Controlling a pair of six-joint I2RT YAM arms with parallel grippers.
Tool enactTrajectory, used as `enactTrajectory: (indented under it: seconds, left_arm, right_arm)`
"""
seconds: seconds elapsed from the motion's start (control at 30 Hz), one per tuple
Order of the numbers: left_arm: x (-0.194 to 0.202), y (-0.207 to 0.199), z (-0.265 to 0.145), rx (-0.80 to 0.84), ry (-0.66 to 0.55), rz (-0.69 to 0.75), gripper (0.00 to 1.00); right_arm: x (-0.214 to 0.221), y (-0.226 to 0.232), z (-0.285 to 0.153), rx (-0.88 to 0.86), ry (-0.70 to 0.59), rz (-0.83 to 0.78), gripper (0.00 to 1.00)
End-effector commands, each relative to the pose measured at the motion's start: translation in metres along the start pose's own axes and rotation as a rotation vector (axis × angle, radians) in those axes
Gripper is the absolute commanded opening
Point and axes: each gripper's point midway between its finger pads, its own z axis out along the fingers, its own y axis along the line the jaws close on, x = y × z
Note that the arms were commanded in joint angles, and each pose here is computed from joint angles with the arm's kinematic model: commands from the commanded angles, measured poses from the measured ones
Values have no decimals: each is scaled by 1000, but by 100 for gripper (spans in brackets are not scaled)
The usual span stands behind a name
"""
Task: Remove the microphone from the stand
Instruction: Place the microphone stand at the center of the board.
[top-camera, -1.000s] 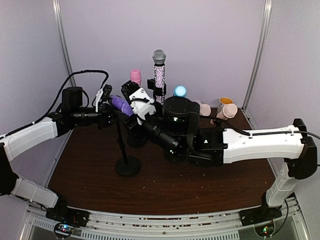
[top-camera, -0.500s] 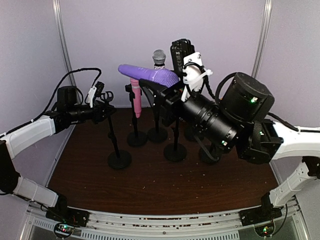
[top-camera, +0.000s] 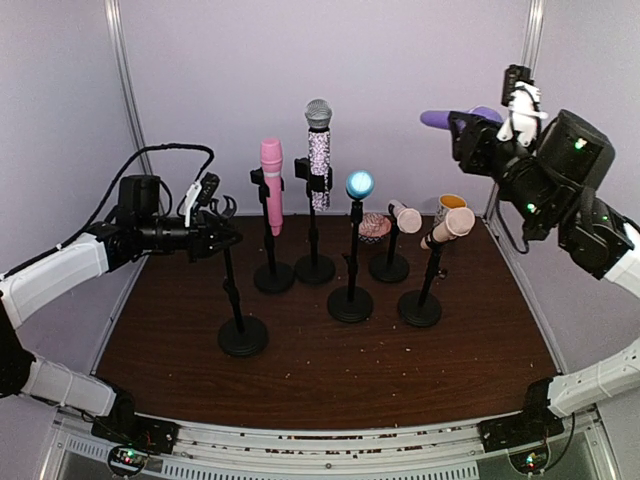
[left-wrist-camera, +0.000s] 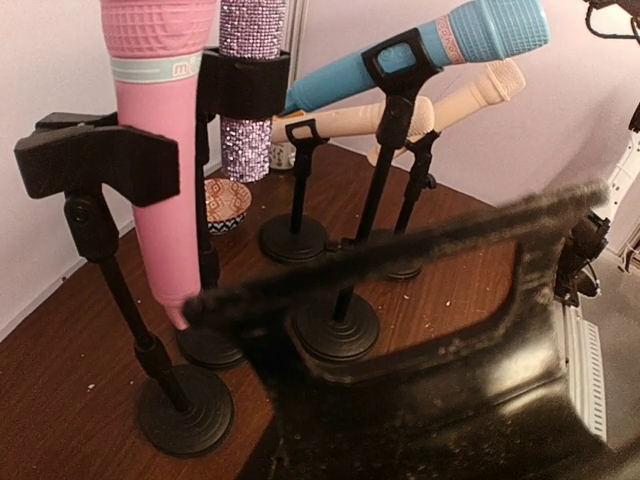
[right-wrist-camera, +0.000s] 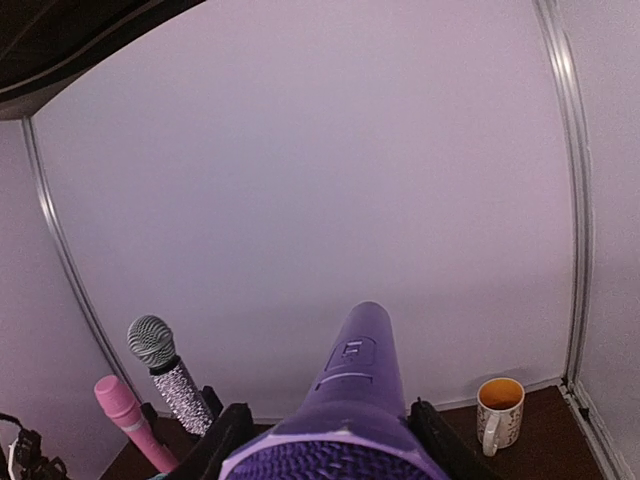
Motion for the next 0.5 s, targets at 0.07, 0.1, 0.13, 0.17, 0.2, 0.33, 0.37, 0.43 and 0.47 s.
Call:
enactTrajectory:
  seconds: [0.07,0.1,0.13,0.17,0.2,0.33,0.37,0.43,0.47]
  left_arm:
    - [-26,-13,-9,36,-34,104,36]
    - [-25,-13,-9,39,-30,106,43]
    - [-25,-14,-10,42,-27,107,52]
    - [-25,-16,-10,49,-23,110,58]
    - [-25,-18,-11,56,-18,113,63]
    - [-22,-27,-16,79,9,116,77]
    - [-21,-29,-18,84,16,118,80]
    - [-20,-34,-23,92,30,118,85]
    - [-19,-38,-25,98,37,118,87]
  right_arm:
    - [20,-78,-2,208,42,131,0]
    - [28,-89,-1,239,56,136,0]
    - [36,-98,1,265,70,140,0]
    - [46,-107,3,291,92,141,0]
    - [57,-117,7,318,113,152,0]
    - [103,-155,21,426,213,192,0]
    - [114,-163,25,444,237,209,0]
    - [137,-180,33,477,287,247,0]
    - [150,-189,37,495,315,268,0]
